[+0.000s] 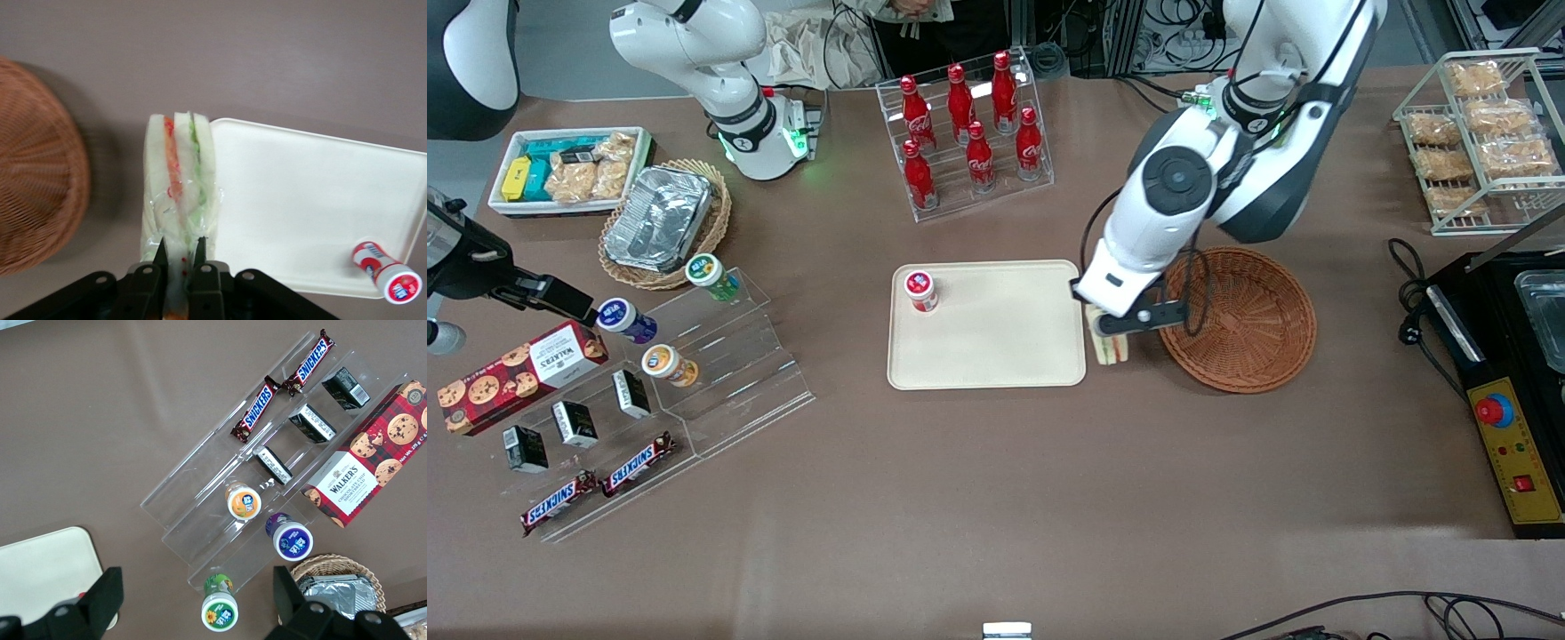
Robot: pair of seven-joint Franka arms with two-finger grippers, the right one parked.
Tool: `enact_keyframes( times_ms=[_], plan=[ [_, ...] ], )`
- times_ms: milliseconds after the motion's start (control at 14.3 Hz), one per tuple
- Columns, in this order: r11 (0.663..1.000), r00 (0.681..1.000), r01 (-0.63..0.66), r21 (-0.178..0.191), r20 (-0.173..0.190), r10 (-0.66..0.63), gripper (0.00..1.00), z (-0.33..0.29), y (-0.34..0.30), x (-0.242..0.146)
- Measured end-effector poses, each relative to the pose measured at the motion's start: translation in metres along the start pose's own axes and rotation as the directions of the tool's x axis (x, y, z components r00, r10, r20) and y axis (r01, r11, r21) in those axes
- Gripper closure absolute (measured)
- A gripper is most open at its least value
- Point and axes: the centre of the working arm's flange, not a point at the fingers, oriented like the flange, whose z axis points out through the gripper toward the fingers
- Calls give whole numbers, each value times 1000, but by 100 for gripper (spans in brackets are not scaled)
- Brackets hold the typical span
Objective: Place sandwich from basket to tray
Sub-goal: 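Carry the sandwich over the cream tray with the left gripper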
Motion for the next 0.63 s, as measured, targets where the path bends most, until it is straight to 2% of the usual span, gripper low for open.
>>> enact_keyframes(
  times_ms=[140,629],
  plan=[
    [1000,1000,-25,-13,0,25,85,15,14,-7],
    [999,996,-53,10,73,52,85,90,31,-15]
  ],
)
